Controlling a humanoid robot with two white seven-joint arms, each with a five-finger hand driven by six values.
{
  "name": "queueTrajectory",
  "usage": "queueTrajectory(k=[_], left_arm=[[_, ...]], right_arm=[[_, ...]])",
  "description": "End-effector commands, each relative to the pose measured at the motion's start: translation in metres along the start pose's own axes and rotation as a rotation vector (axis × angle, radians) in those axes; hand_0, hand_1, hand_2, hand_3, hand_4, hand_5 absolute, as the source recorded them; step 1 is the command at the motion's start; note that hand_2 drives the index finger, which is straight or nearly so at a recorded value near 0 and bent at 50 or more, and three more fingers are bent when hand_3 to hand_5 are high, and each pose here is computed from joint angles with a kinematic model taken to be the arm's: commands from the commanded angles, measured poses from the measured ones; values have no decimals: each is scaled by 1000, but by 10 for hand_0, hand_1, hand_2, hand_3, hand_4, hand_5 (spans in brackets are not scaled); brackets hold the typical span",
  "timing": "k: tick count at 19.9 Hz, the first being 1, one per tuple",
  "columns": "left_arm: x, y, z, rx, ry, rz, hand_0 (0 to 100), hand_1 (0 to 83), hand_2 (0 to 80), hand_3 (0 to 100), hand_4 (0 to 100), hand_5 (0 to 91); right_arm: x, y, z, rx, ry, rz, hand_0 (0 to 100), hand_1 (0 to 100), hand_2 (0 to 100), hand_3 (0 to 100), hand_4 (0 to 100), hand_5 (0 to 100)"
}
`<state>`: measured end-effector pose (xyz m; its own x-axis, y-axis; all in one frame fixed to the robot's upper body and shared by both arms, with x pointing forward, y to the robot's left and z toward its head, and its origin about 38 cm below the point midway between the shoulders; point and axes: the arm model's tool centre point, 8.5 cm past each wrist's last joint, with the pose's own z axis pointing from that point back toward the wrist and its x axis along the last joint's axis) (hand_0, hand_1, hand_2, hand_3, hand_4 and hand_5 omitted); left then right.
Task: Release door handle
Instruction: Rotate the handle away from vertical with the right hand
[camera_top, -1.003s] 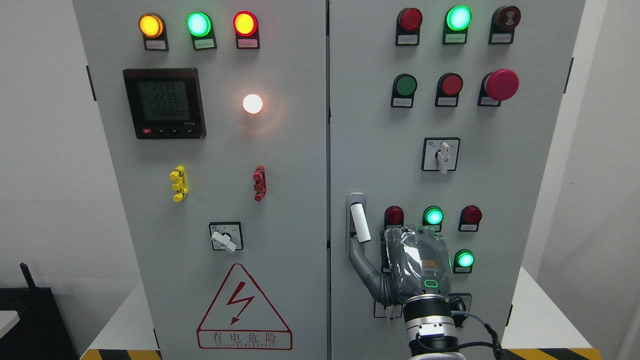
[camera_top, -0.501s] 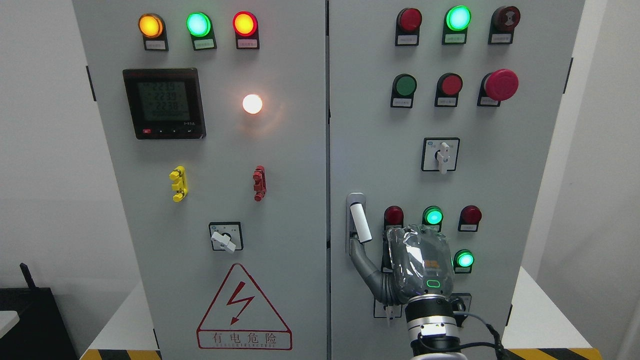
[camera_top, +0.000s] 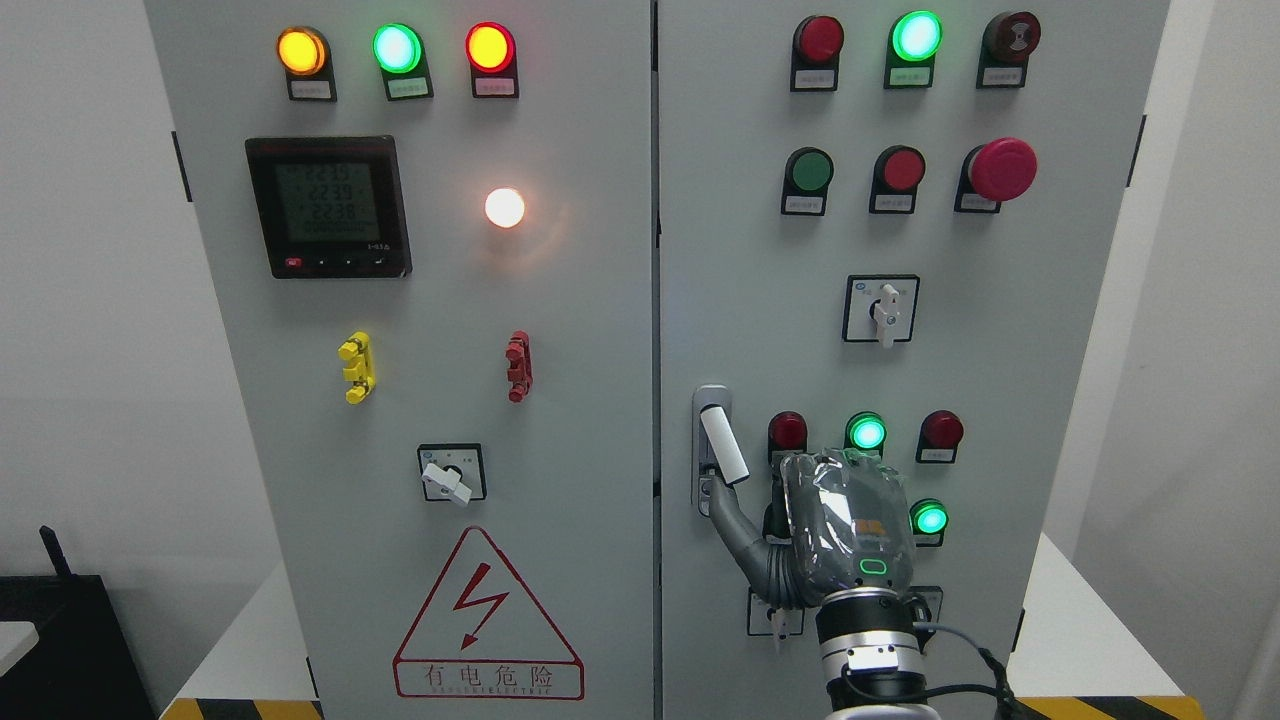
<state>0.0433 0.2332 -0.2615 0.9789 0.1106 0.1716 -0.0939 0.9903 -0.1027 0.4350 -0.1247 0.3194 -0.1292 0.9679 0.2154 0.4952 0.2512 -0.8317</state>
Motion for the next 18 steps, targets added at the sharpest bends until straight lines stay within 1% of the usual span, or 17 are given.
queueTrajectory(k=[1, 11, 18], left_arm=[[-6, 1, 1, 4, 17, 13, 120, 389, 0, 0, 0, 0], [-6, 1, 1, 4, 16, 13, 120, 389, 0, 0, 0, 0], [-6, 1, 1, 4, 16, 13, 120, 389, 0, 0, 0, 0]], right_arm=[[-3, -2, -1, -6, 8, -1, 450, 58, 977, 1000, 1000, 952], [-8, -3, -1, -10, 20, 2, 457, 58, 975, 1000, 1000, 952], [-8, -8, -1, -25, 16, 3, 459, 58, 975, 1000, 1000, 953]])
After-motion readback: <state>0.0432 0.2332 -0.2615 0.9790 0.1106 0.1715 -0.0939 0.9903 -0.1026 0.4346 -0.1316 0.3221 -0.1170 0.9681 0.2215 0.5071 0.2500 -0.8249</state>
